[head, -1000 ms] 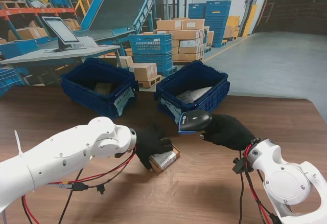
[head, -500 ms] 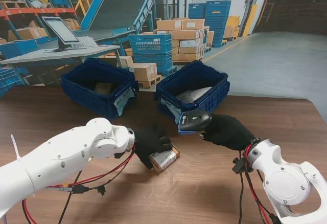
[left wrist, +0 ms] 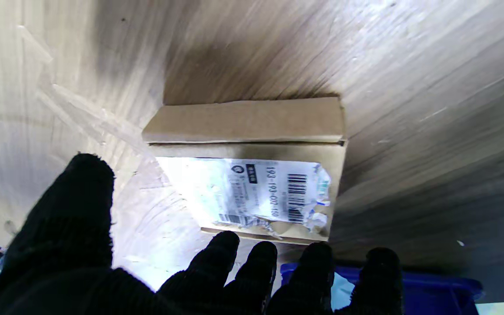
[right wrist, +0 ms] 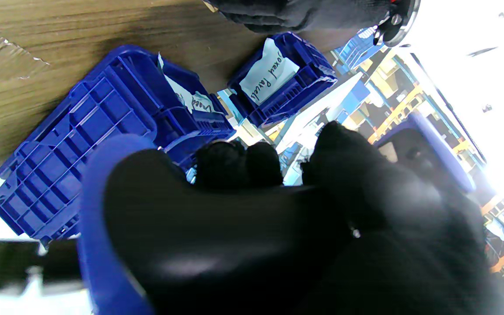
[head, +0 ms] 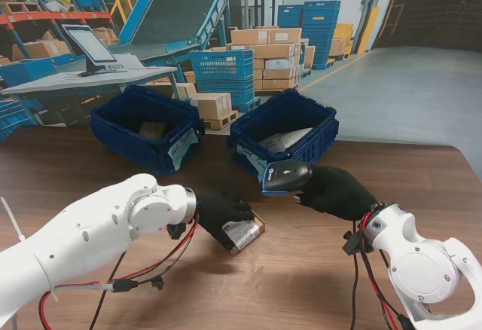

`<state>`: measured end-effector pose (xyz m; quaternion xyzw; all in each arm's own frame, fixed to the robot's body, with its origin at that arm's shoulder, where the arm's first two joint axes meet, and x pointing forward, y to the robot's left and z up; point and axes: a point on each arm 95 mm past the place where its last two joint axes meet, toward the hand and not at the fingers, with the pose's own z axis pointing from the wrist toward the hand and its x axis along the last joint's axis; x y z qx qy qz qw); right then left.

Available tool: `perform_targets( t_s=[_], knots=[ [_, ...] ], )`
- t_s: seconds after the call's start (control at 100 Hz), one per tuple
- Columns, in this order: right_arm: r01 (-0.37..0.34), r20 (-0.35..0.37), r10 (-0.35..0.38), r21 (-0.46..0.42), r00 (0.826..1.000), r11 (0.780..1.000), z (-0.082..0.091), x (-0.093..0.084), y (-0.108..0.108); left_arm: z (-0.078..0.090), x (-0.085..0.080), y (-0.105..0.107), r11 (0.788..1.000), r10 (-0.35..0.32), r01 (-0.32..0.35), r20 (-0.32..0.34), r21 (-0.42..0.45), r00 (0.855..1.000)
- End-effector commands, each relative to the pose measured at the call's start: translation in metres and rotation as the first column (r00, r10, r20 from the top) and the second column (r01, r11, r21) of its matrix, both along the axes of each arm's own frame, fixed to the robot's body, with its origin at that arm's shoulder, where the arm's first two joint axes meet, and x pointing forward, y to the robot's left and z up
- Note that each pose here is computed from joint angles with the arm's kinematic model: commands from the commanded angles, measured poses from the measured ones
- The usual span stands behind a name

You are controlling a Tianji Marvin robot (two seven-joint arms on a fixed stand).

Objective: Scan and sort packages by packaging type

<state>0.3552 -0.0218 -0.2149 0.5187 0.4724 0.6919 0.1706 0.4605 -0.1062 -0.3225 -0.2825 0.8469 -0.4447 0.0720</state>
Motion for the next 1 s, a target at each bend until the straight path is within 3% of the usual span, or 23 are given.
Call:
perform_targets(
  t_s=[0.0,0.08,0.21,0.3,0.69,0.99],
  knots=[
    [-0.006,0.001,0.006,0.003,1.0,1.0,0.002,-0.002,0.002,-0.001,-0.004,-0.002,1.0,0.001,-0.001,-0.011,0.002,1.0],
    [-0.005,0.003,0.005,0.001,1.0,1.0,0.003,-0.002,0.002,0.0,-0.004,0.0,1.0,0.006,-0.006,0.015,0.003,1.0],
    [-0.006,0.003,0.006,0.002,1.0,1.0,0.003,-0.002,0.002,0.002,-0.002,0.001,0.999,-0.028,0.024,0.114,0.042,0.993],
    [-0.006,0.001,0.006,0.001,1.0,1.0,0.003,-0.002,0.002,0.003,-0.002,0.001,1.0,-0.014,0.01,0.129,0.025,0.992],
    [-0.005,0.005,0.005,-0.003,1.0,1.0,0.005,-0.002,0.002,0.005,-0.007,0.0,0.991,0.125,-0.124,0.029,-0.054,0.992],
    [-0.006,0.013,0.006,-0.004,1.0,1.0,0.007,-0.002,0.001,0.009,-0.016,0.001,0.965,0.253,-0.255,-0.044,-0.065,0.967]
  ],
)
